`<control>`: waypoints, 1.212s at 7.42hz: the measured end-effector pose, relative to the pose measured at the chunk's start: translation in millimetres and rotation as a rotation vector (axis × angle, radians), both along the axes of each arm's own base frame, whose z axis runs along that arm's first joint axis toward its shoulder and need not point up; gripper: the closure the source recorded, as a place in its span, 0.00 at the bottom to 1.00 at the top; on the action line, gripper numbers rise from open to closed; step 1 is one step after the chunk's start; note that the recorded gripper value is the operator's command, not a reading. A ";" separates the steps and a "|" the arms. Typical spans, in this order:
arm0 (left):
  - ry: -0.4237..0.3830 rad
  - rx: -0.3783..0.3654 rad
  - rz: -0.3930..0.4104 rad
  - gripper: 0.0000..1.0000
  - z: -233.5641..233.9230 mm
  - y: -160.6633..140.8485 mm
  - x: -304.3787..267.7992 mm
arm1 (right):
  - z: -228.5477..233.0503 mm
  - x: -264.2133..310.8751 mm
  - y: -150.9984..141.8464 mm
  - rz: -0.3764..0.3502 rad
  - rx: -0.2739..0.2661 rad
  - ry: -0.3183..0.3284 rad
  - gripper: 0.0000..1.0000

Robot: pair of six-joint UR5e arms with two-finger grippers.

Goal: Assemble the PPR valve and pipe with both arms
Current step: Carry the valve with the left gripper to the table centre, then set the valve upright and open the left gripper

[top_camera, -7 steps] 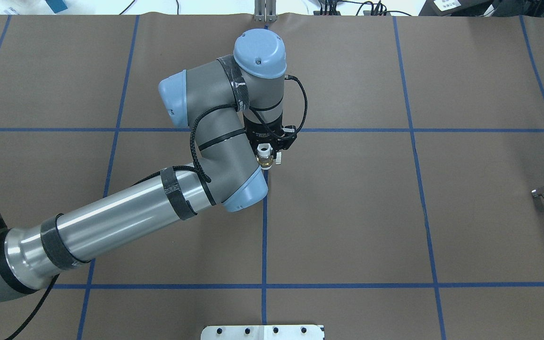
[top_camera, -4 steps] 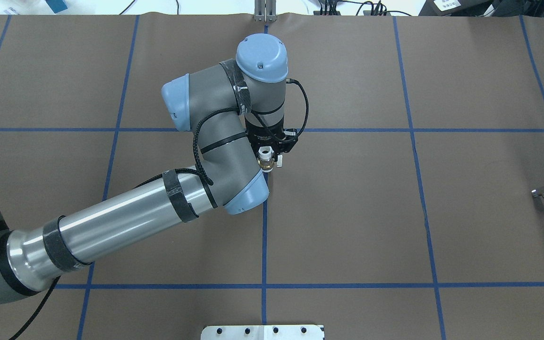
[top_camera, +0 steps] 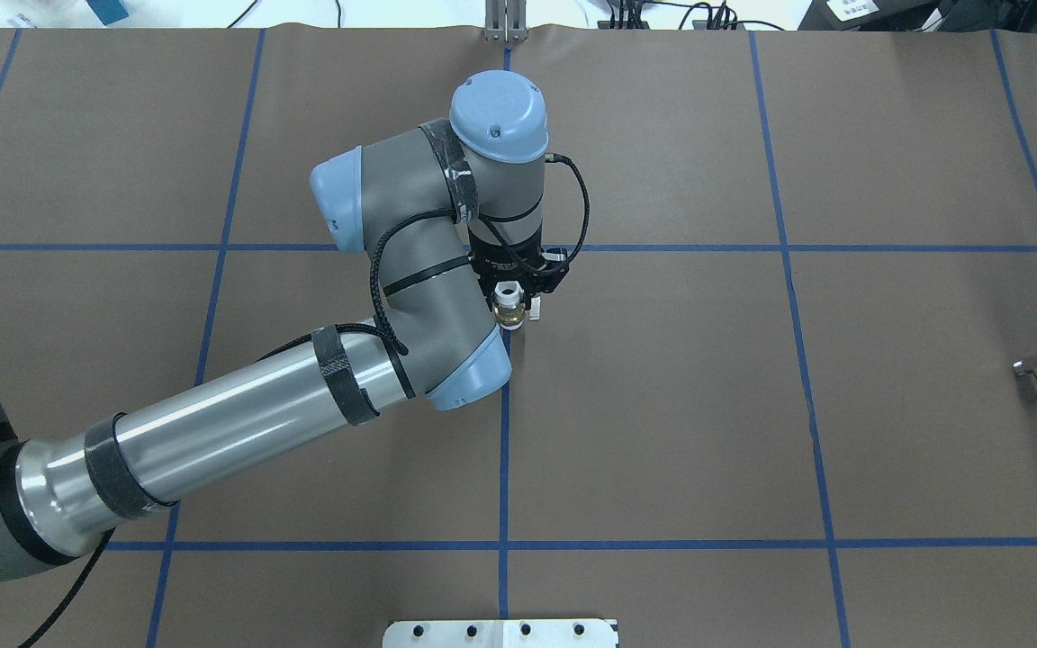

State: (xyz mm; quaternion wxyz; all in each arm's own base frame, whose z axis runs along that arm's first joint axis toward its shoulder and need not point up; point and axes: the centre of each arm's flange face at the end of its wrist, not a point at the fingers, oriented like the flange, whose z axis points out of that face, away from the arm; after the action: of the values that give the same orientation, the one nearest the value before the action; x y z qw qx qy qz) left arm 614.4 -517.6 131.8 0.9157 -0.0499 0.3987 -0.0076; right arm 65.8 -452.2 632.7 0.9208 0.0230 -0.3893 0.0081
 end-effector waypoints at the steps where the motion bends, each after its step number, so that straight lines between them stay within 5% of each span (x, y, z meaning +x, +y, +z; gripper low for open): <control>1: -0.001 0.000 0.003 0.80 1.1 1.0 1.5 | 0.1 0.0 0.1 0.000 0.000 0.000 0.01; 2: -0.002 0.004 0.009 0.16 2.5 2.4 2.9 | 0.3 0.0 0.2 0.000 -0.001 0.000 0.01; 3: -0.001 0.013 0.019 0.00 3.6 3.0 3.4 | 0.7 0.0 0.2 0.000 -0.001 0.000 0.01; 9: 0.049 0.056 0.004 0.00 -20.3 -0.7 -26.2 | -4.5 -0.2 -5.5 -0.005 0.015 0.000 0.01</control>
State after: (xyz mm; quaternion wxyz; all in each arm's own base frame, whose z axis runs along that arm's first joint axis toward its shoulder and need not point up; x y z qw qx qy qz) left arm 588.3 -518.2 111.5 0.9067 -0.0253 0.4210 0.0067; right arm 65.6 -457.7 628.3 0.9206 0.0292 -0.3895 0.0030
